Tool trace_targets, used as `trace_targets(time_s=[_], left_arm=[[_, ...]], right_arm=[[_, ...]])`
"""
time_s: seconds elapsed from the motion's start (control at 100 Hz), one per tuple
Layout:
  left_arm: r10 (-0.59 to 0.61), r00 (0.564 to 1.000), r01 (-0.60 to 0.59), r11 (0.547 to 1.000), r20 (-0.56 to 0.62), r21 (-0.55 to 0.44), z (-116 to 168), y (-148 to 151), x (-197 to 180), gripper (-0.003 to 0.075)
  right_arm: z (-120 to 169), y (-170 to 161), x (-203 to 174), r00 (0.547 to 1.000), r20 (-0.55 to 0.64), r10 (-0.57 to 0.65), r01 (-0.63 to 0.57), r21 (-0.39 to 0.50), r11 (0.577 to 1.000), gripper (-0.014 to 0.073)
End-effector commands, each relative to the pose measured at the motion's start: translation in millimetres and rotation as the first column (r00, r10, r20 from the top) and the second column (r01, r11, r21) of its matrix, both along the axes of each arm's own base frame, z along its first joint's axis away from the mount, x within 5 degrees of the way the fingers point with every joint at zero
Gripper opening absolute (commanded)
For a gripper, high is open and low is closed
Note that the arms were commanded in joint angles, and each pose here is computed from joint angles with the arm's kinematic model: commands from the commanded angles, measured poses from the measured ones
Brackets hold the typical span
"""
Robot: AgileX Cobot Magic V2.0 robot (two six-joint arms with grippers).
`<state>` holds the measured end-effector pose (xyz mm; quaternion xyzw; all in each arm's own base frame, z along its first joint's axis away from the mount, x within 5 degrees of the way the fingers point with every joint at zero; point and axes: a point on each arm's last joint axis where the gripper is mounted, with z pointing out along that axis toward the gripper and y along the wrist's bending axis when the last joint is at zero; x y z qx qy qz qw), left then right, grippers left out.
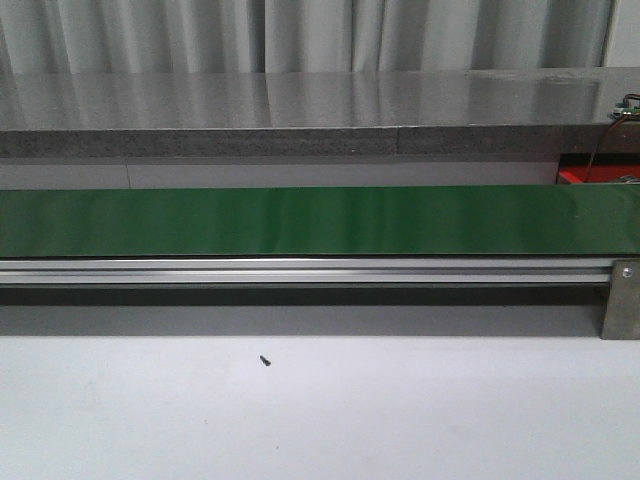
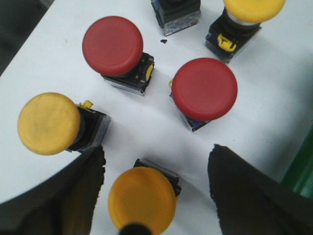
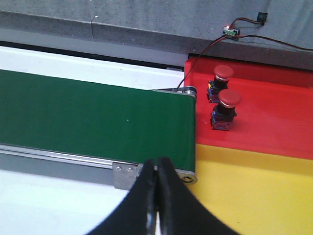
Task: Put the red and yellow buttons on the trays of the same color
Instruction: 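Reach the left gripper to a yellow button and close on it, then lift the yellow button with the left gripper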
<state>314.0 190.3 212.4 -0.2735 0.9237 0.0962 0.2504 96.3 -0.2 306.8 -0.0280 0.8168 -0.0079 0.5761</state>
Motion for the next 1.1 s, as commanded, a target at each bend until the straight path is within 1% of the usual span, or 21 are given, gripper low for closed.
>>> trace_targets(time_s=[0.0,0.44,0.7,0.77,0.82,0.89,0.96,0.97,1.0,1.04,1.05,1.09], left_arm=[[0.001,0.995,-0.006,0.999,0.099,0.054,25,3,3,0.0453],[0.012,1.000,-0.012,1.000,-0.003,-0.009,-6,5,7,0.0453],[0.013,1.000,-0.014,1.000,-0.011,-0.016,-9,5,7,0.0452],[0.014,1.000,-0.014,1.000,-0.013,-0.017,-9,5,7,0.0440],[0.014,1.000,-0.014,1.000,-0.015,-0.018,-9,5,7,0.0421],[0.014,1.000,-0.014,1.000,-0.015,-0.018,-9,5,7,0.0374],[0.014,1.000,-0.014,1.000,-0.015,-0.018,-9,5,7,0.0304],[0.014,1.000,-0.014,1.000,-0.015,-0.018,-9,5,7,0.0282],[0.014,1.000,-0.014,1.000,-0.015,-0.018,-9,5,7,0.0259],[0.014,1.000,-0.014,1.000,-0.015,-0.018,-9,5,7,0.0205],[0.014,1.000,-0.014,1.000,-0.015,-0.018,-9,5,7,0.0205],[0.014,1.000,-0.014,1.000,-0.015,-0.018,-9,5,7,0.0153]], right_arm=[[13,-2,1,0.996,0.084,-0.021,0.021,0.004,1.000,-0.0068],[13,-2,1,0.996,0.085,-0.021,0.021,0.004,1.000,-0.0068],[13,-2,1,0.996,0.085,-0.021,0.021,0.004,1.000,-0.0068],[13,-2,1,0.996,0.085,-0.021,0.021,0.004,1.000,-0.0068],[13,-2,1,0.996,0.085,-0.021,0.021,0.004,1.000,-0.0068],[13,-2,1,0.996,0.085,-0.021,0.021,0.004,1.000,-0.0068],[13,-2,1,0.996,0.085,-0.021,0.021,0.004,1.000,-0.0068],[13,-2,1,0.996,0.085,-0.021,0.021,0.004,1.000,-0.0068],[13,-2,1,0.996,0.085,-0.021,0.021,0.004,1.000,-0.0068],[13,-2,1,0.996,0.085,-0.021,0.021,0.004,1.000,-0.0068],[13,-2,1,0.996,0.085,-0.021,0.021,0.004,1.000,-0.0068],[13,-2,1,0.996,0.085,-0.021,0.021,0.004,1.000,-0.0068]])
